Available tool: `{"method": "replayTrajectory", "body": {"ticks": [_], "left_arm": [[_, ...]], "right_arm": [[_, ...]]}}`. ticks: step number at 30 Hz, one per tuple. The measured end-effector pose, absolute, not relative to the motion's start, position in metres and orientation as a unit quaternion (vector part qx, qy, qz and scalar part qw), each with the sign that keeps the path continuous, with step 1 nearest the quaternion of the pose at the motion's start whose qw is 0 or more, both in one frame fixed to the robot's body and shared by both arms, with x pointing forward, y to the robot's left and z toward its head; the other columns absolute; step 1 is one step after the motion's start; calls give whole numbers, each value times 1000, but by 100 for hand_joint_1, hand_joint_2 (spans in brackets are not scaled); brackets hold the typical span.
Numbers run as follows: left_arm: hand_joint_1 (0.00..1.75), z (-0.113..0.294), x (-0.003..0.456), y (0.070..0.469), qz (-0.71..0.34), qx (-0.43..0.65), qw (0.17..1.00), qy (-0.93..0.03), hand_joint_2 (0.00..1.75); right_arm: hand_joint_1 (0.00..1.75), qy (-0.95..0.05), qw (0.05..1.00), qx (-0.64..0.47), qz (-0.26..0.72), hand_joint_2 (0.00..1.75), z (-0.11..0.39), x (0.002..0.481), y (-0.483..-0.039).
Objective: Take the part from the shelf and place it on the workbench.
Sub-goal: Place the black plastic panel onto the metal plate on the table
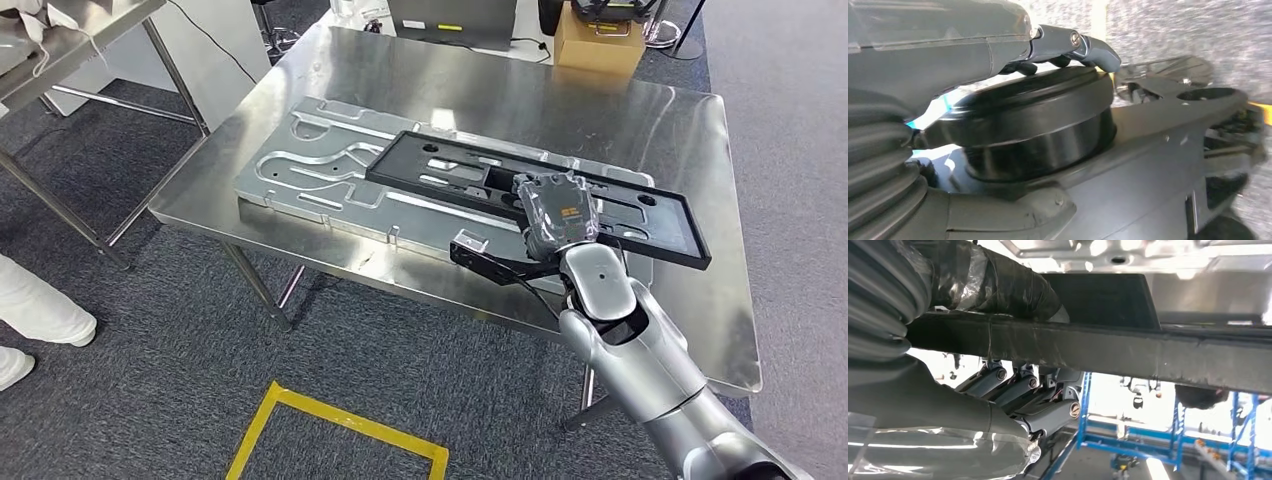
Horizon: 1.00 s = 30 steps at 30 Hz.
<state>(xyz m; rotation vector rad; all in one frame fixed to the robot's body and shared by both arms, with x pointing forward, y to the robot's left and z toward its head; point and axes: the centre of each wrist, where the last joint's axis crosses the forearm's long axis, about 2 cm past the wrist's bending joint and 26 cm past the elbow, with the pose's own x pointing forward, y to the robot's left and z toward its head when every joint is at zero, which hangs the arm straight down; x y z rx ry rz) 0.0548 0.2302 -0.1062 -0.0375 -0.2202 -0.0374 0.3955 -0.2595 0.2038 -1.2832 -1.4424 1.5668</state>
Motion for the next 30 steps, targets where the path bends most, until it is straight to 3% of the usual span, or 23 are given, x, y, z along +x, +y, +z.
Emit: {"method": "replayTrajectory", "body": {"ticks": [30], "left_arm": [[0, -106, 52, 228, -9, -22, 994, -105, 175]], "right_arm": [[175, -546, 330, -460, 618, 175, 194, 397, -243]]}}
